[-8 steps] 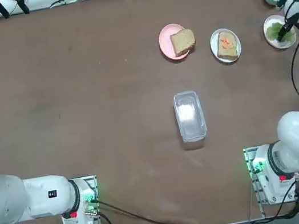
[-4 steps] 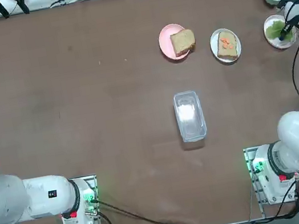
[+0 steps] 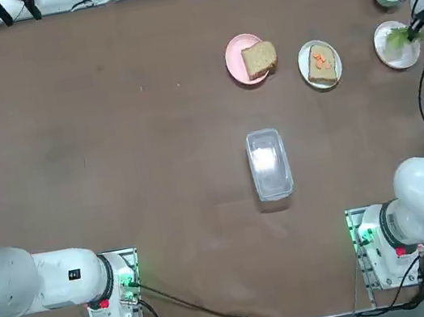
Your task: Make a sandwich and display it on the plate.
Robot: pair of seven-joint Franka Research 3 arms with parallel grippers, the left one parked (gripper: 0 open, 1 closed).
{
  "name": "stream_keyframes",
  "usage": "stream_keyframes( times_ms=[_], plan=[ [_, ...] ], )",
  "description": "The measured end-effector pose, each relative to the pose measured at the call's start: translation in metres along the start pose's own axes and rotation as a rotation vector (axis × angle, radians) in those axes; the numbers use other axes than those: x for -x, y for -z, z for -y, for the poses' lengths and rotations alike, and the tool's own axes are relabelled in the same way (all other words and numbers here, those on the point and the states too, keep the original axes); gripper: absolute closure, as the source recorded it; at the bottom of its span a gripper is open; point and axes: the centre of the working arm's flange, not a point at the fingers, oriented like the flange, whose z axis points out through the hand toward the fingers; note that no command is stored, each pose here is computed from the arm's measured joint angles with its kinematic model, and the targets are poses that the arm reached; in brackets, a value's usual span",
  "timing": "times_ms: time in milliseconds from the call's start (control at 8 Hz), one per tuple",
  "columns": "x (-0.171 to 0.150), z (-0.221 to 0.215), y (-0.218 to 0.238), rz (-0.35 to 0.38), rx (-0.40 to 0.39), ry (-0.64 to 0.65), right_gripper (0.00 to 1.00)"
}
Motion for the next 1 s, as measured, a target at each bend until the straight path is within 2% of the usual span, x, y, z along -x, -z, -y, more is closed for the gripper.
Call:
stream_keyframes(
  times_ms=[250, 625, 1000],
  plan=[
    [-0.027, 0.007, 0.056, -0.004, 0.001, 0.013, 0.92],
    [-0.076, 0.030, 0.130, -0.055, -0.071, 0.023, 0.95],
    [-0.141, 0.096, 0.145, -0.104, -0.122, 0.189, 0.95]
  ],
)
